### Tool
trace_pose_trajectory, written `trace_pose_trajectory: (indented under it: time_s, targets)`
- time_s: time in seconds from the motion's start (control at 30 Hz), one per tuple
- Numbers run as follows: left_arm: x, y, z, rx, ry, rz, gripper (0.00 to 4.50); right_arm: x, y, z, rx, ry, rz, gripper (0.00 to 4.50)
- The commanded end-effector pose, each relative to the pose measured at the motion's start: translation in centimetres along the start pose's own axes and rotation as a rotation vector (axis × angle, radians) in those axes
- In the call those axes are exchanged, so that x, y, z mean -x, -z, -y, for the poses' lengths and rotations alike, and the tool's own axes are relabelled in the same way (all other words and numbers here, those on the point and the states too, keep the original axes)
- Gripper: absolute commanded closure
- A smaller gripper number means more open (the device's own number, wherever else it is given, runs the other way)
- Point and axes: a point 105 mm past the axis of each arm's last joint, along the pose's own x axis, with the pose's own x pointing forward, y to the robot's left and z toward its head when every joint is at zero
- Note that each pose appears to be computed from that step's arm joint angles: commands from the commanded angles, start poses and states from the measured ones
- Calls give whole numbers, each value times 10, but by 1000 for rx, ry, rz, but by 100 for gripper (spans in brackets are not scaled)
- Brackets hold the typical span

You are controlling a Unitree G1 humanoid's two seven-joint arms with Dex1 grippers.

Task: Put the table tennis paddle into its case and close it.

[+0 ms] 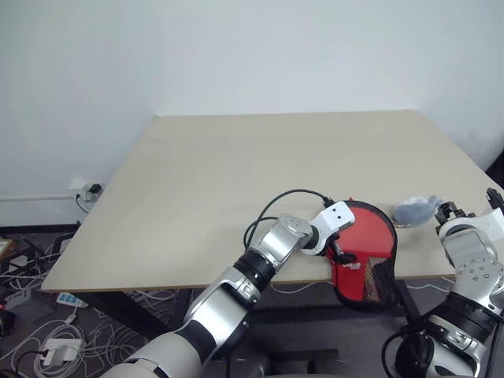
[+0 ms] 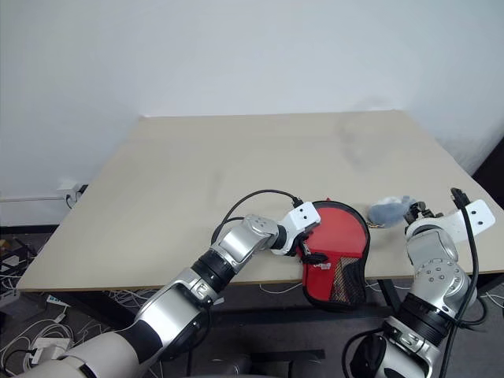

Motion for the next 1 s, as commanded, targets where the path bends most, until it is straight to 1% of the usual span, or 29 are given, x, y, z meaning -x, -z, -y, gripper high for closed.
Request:
trace_pose_trajectory:
  time_s: [0.03,0.1,0.2,0.3,0.4,0.5,0.63,0.7,0.83,0.93,1.0]
  targets:
    - [-6,53,3,113,4,-176,0,8,-25,-42,189,-189,43,76]
    - [-7,53,3,112,6,-175,0,9,-24,-57,306,-278,-4,76]
    - [-8,52,4,114,9,-173,0,6,-23,-67,415,-333,-78,76]
    - [-9,50,4,116,12,-171,0,-1,-25,-76,441,-365,-131,76]
    - [-10,48,5,109,14,-166,0,-15,-24,-77,485,-336,-167,76]
    - [-11,47,5,106,15,-162,0,-29,-21,-71,524,-285,-198,76]
    - [-12,46,7,106,19,-158,0,-43,-6,-54,554,-211,-299,76]
    - [-12,46,7,108,19,-156,0,-45,-2,-49,559,-189,-333,76]
    - [-12,46,8,111,20,-153,0,-44,11,-45,526,-200,-412,76]
    - [-12,46,9,108,23,-152,0,-45,14,-40,501,-179,-430,139]
    - [-13,46,10,101,24,-152,0,-44,16,-38,487,-175,-445,208]
